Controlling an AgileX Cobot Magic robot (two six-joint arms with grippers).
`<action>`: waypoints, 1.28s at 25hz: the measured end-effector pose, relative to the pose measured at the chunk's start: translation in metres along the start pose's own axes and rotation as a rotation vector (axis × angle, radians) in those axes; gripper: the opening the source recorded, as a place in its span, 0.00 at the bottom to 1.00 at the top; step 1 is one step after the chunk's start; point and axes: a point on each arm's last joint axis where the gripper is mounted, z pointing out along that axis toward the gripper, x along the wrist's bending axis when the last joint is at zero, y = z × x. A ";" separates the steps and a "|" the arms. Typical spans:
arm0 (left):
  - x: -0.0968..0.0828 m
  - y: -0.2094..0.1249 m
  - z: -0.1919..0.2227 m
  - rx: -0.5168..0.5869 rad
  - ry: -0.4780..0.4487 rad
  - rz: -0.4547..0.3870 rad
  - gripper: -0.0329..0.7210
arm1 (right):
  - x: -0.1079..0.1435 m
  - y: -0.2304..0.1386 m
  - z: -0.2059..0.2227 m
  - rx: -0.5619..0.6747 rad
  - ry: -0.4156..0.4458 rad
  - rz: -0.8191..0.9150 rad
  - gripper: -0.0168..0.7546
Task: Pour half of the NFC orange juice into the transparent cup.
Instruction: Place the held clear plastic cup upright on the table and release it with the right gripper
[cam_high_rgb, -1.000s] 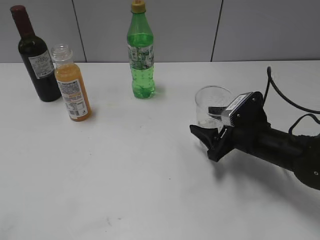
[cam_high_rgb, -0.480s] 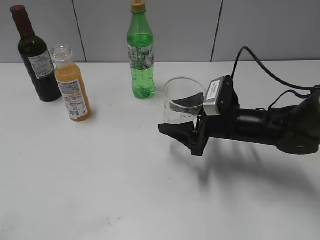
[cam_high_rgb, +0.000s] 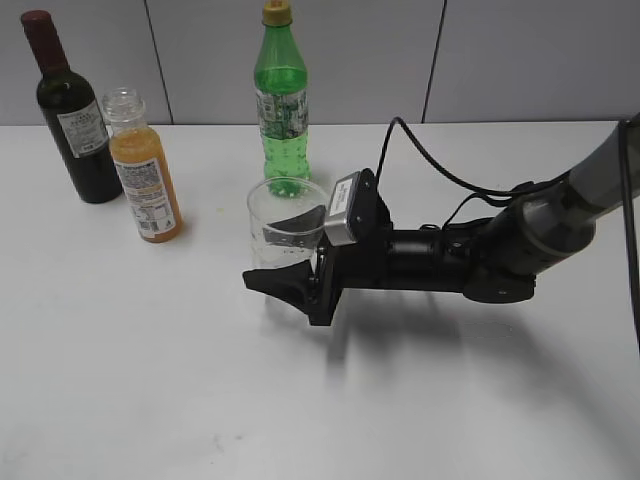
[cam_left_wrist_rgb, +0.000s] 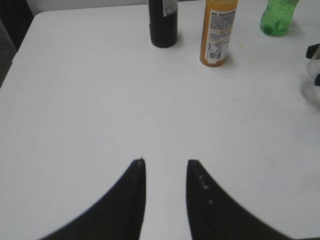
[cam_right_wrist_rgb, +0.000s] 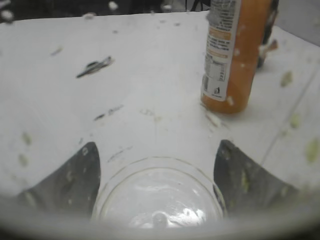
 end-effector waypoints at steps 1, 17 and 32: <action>0.000 0.000 0.000 0.000 0.000 0.000 0.35 | 0.000 0.001 0.003 -0.002 0.006 0.008 0.72; 0.000 0.000 0.000 0.000 0.000 0.000 0.35 | -0.003 -0.026 0.018 0.205 0.047 -0.008 0.72; 0.000 0.000 0.000 0.000 0.000 0.000 0.35 | -0.006 -0.020 0.004 0.308 0.062 0.039 0.82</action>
